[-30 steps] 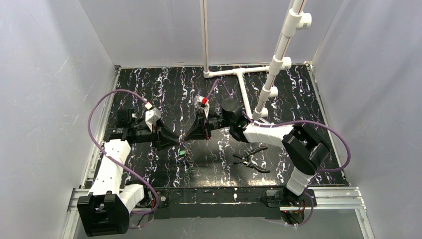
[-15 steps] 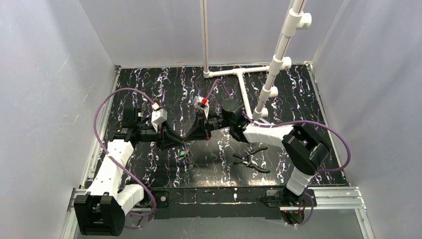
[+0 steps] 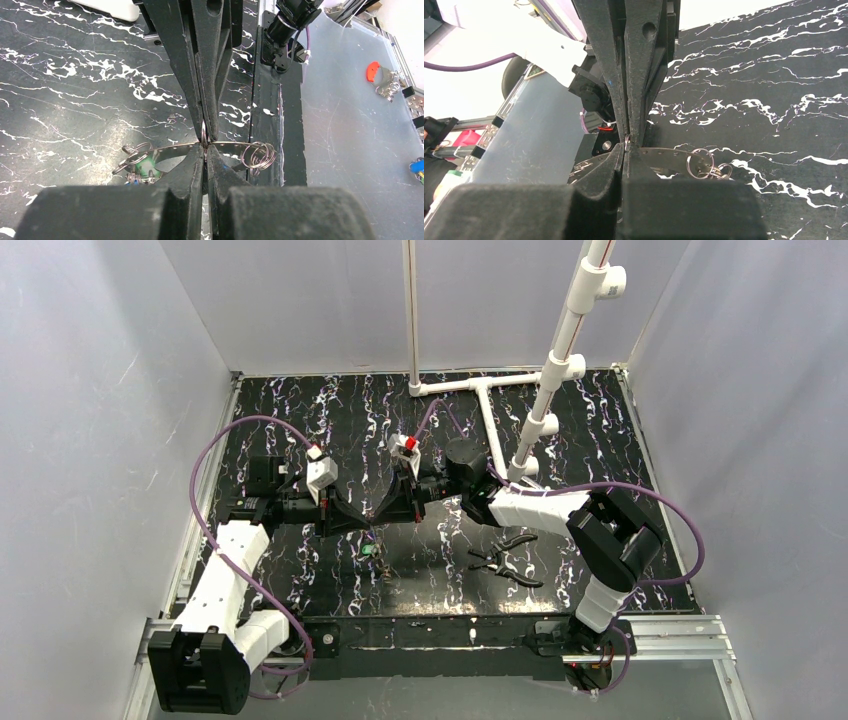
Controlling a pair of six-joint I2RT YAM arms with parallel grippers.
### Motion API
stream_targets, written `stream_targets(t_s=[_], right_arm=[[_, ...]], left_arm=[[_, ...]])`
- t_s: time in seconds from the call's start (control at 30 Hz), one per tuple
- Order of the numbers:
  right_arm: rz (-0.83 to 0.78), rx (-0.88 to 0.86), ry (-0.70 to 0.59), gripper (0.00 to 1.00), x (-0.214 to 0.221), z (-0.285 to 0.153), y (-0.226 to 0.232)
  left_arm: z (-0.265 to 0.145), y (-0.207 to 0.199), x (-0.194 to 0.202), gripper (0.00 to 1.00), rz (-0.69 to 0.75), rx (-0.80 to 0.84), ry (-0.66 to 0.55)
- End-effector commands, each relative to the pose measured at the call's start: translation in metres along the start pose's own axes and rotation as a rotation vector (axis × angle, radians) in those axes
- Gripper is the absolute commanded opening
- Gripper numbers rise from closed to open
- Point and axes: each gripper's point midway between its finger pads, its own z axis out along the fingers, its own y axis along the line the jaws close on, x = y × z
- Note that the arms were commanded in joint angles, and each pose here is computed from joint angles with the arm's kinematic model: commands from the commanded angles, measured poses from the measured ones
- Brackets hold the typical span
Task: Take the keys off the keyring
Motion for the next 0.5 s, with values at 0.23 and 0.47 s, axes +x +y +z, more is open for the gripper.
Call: stream_targets(t_s=[0.23, 0.47], right_arm=[[-0.119, 0.01, 0.066, 0.38, -0.007, -0.001, -0.004], [-0.159, 0.042, 0.174, 0.43, 0.002, -0.008, -0.01]], left_arm=[[-0.003, -0.001, 0.007, 0.0, 0.049, -0.054, 0.047], [-0.004, 0.0, 0.011, 0.0, 0.059, -0.046, 0.08]])
